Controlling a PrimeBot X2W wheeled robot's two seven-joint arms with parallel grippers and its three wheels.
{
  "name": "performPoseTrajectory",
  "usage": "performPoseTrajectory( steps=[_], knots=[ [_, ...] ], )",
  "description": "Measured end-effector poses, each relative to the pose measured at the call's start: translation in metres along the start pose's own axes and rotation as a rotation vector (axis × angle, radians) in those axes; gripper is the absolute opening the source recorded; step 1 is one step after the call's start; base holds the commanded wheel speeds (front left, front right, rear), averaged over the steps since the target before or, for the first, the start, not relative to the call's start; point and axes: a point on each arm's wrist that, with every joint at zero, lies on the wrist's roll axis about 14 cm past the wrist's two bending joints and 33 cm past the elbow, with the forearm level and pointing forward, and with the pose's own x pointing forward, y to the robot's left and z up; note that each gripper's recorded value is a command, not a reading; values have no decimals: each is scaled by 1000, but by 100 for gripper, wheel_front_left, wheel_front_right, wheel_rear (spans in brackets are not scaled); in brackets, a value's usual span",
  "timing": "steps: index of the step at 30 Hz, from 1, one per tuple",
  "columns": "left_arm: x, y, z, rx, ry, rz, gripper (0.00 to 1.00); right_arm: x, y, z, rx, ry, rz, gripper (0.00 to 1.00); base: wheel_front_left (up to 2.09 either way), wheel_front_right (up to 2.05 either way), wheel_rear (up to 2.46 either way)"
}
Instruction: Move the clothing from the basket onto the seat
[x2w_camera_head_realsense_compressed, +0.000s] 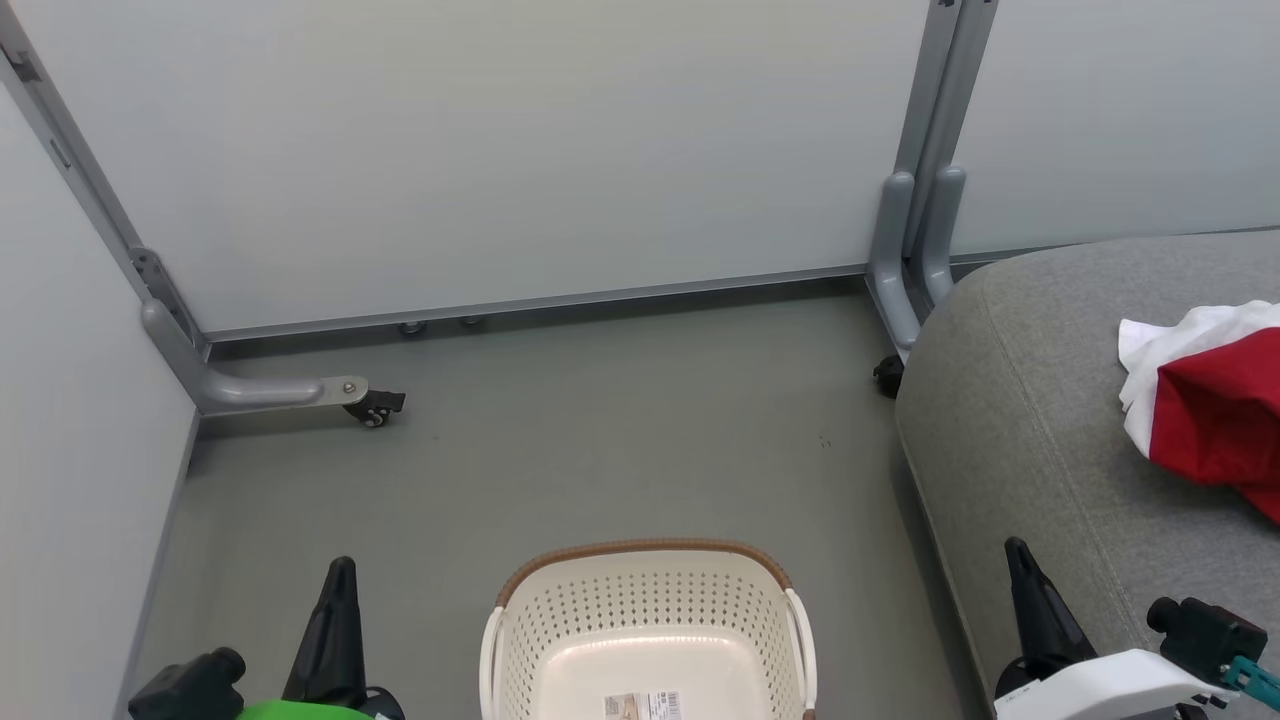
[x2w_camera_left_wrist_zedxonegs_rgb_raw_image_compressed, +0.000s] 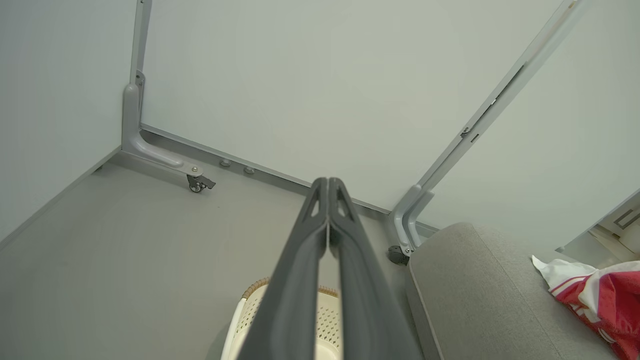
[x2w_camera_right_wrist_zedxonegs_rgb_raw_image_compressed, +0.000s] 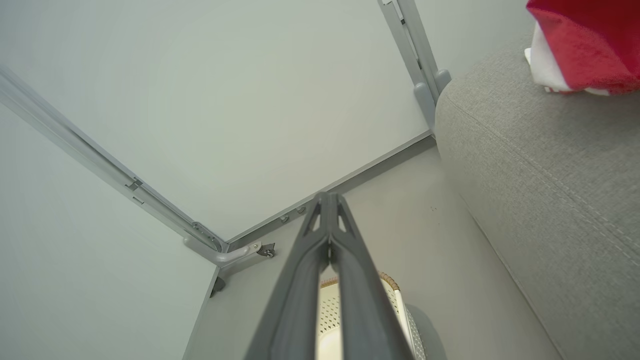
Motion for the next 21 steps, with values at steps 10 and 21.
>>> performPoseTrajectory(
  steps=[10, 21],
  knots=[
    [9, 6, 3, -154, 3, 27, 0, 6, -6, 2, 139, 5, -28, 0, 0, 0, 0],
    [16, 13, 6, -296, 6, 50, 0, 13, -11, 4, 271, 7, -49, 0, 0, 0, 0]
  ],
)
